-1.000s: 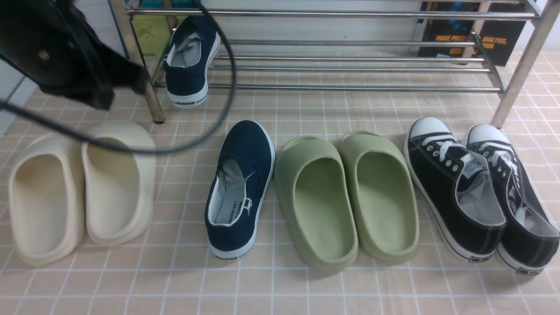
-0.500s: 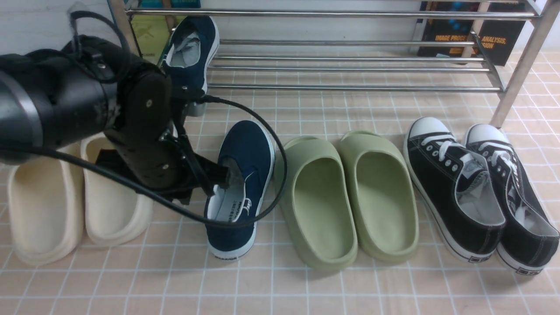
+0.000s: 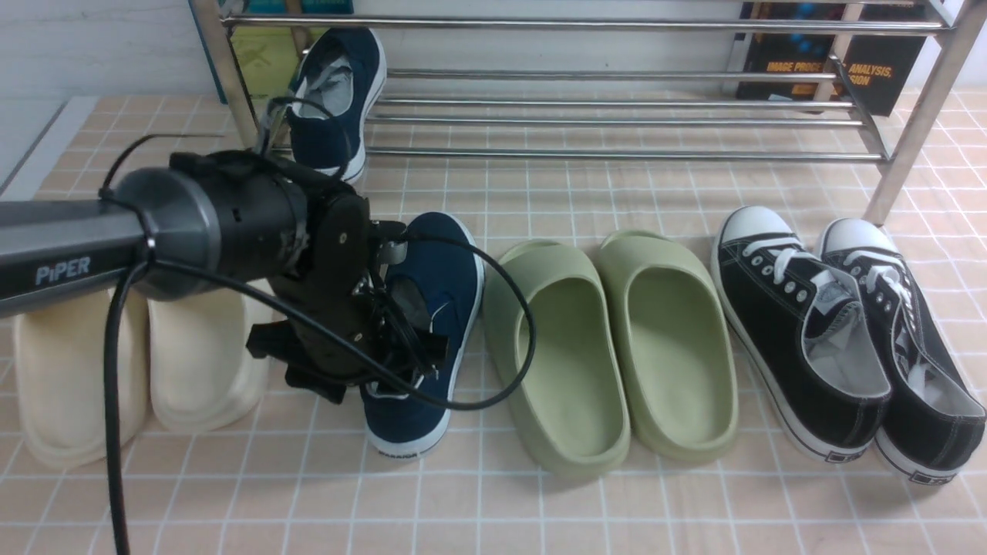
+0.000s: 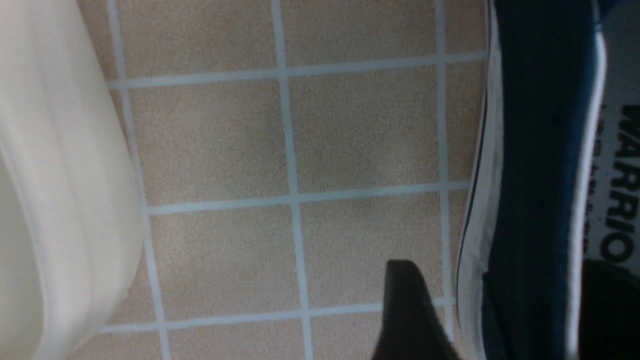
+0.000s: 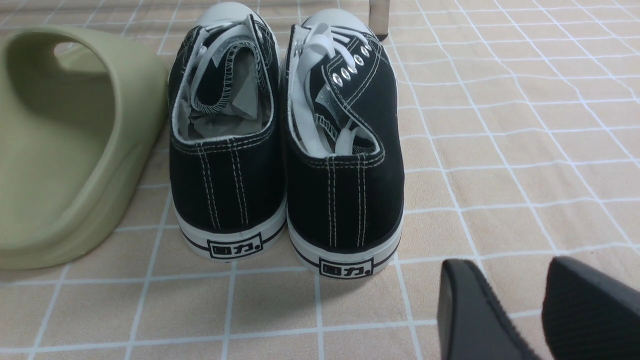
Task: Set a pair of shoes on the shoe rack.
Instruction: Use the left arm to grab the shoe closest to it, then use the left arm to put a shoe into the shoe rack
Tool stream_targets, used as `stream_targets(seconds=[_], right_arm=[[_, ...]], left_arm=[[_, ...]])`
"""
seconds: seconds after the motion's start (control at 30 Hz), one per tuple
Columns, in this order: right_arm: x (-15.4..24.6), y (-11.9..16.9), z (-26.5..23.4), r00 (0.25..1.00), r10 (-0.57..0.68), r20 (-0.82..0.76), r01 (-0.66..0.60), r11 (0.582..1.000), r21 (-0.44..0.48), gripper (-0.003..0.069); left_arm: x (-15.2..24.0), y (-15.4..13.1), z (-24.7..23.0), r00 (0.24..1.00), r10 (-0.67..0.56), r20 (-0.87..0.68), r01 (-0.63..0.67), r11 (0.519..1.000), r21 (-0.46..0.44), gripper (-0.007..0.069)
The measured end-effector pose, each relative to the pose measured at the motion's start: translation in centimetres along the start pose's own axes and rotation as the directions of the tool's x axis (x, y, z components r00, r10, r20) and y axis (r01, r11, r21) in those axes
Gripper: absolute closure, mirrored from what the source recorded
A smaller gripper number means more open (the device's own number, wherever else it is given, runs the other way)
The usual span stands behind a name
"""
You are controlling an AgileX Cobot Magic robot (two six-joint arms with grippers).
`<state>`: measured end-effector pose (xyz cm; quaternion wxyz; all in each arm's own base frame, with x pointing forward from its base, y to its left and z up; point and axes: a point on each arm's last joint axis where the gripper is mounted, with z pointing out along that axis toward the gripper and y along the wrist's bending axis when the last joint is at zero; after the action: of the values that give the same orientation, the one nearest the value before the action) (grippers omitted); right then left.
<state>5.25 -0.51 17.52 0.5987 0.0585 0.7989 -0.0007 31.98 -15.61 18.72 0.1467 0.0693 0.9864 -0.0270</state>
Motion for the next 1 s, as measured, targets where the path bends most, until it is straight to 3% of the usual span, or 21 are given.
stream_targets(seconds=[0.13,0.2,0.4,0.6,1.0], right_arm=[[0.0,0.0,0.0,1.0,0.0,0.0,0.0,1.0,0.0,0.042],[0.0,0.0,0.0,1.0,-0.001,0.0,0.001,1.0,0.0,0.042],[0.0,0.0,0.0,1.0,-0.001,0.0,0.001,1.0,0.0,0.042],[0.0,0.0,0.0,1.0,-0.001,0.0,0.001,1.0,0.0,0.042],[0.0,0.0,0.0,1.0,-0.001,0.0,0.001,1.0,0.0,0.042]], left_arm=[[-0.4,0.0,-0.4,0.999,0.01,0.034,-0.01,1.0,0.003,0.0512],[-0.7,0.0,-1.3,0.998,0.012,0.061,-0.012,1.0,0.007,0.0584],[-2.3,0.2,-5.6,0.99,-0.016,0.143,0.013,1.0,0.026,0.0595],[-5.9,1.9,-9.0,0.953,-0.129,0.276,0.103,0.989,0.108,0.0595],[-12.1,3.5,-5.0,0.925,-0.228,0.303,0.189,0.97,0.154,0.0592]])
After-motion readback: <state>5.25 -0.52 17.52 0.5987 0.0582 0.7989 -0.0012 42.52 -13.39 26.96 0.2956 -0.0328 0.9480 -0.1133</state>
